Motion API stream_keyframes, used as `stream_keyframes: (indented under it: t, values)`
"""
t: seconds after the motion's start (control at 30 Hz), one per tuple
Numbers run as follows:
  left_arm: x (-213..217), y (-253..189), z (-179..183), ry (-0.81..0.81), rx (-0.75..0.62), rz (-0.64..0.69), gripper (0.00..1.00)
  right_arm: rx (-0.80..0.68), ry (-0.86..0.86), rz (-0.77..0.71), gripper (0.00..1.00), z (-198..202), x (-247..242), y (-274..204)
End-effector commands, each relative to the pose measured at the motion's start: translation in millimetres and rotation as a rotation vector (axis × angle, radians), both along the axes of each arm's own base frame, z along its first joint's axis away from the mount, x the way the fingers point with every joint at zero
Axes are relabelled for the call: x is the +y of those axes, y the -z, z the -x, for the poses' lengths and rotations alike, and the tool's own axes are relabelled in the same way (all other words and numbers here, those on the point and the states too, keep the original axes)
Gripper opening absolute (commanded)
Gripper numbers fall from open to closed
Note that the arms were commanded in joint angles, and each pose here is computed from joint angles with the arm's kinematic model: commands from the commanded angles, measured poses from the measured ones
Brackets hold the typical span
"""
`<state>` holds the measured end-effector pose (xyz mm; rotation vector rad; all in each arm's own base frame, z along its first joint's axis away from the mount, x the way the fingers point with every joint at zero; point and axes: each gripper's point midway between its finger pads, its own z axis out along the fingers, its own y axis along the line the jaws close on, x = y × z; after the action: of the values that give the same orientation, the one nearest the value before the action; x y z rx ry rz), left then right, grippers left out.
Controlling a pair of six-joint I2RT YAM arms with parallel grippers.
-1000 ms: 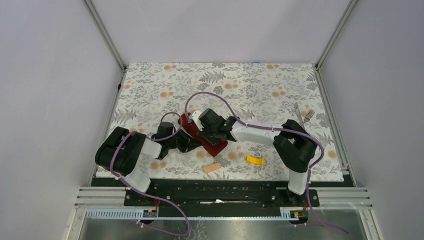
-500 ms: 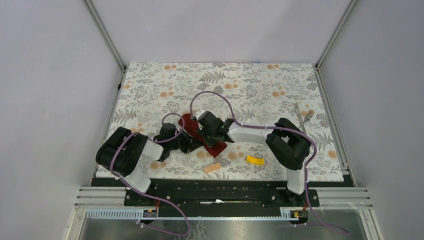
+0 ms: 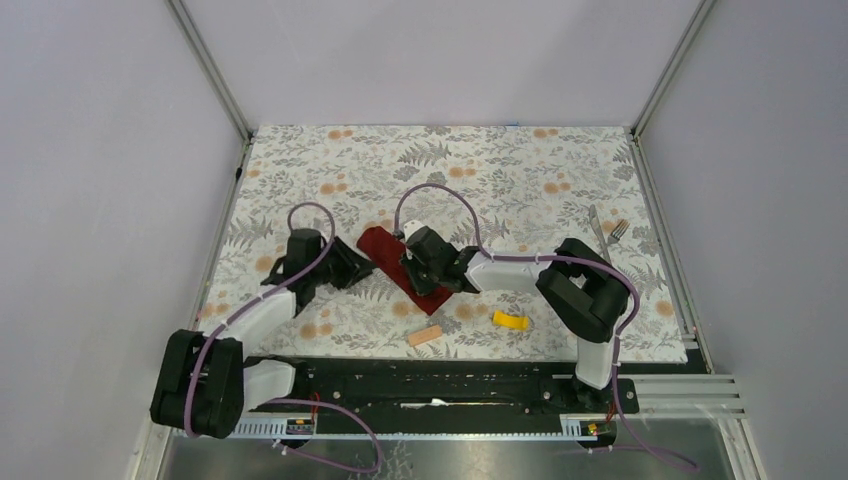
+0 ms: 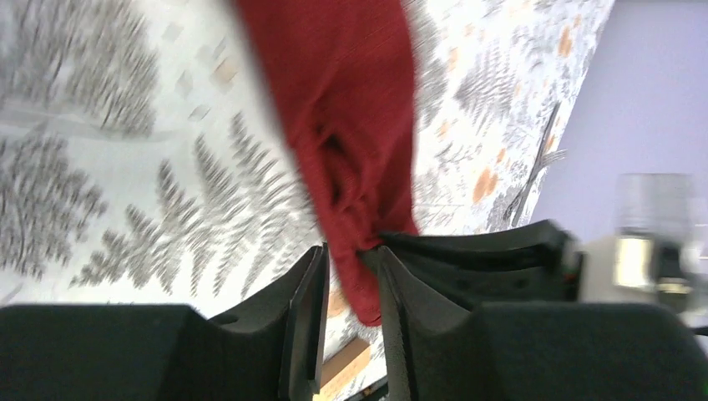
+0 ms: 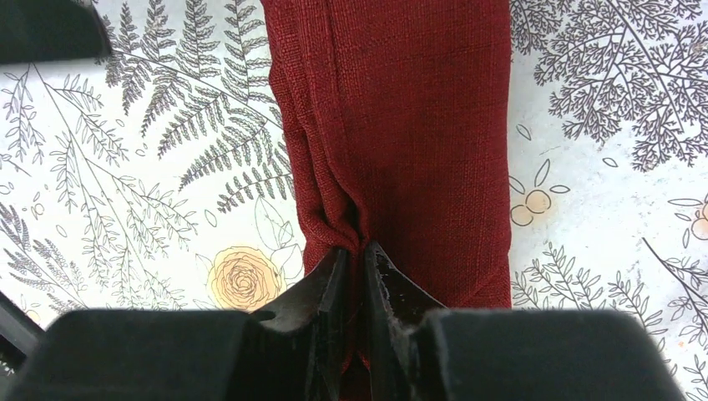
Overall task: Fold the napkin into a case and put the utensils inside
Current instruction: Stuff the top corner of the smaller-rectangle-folded napkin at the center of the board.
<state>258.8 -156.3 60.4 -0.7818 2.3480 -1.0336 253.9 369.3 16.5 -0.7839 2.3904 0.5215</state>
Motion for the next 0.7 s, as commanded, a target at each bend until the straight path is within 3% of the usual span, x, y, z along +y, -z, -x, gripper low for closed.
stream_keyframes:
  t: [0.0,0.07,0.2,0.5,0.57,0.67]
  values:
    - [9,-35,-31,0.064,-0.098,-0.151,0.25,0.034,0.025,-0.001,0.2,5,-11,12]
    - [0,-39,-44,0.103,-0.087,-0.124,0.15,0.04,0.023,-0.014,0.2,6,-10,10]
    - [-24,-41,-74,0.169,-0.101,-0.064,0.07,0.049,0.014,-0.041,0.19,7,-7,6]
    - [-45,1,-91,0.232,-0.028,-0.061,0.01,0.068,0.003,-0.075,0.17,10,0,2]
    - [-39,17,-85,0.223,0.003,-0.091,0.01,0.083,-0.009,-0.089,0.21,14,2,0]
    - [-18,42,-76,0.188,0.063,-0.17,0.0,0.126,-0.038,-0.137,0.35,23,10,-9]
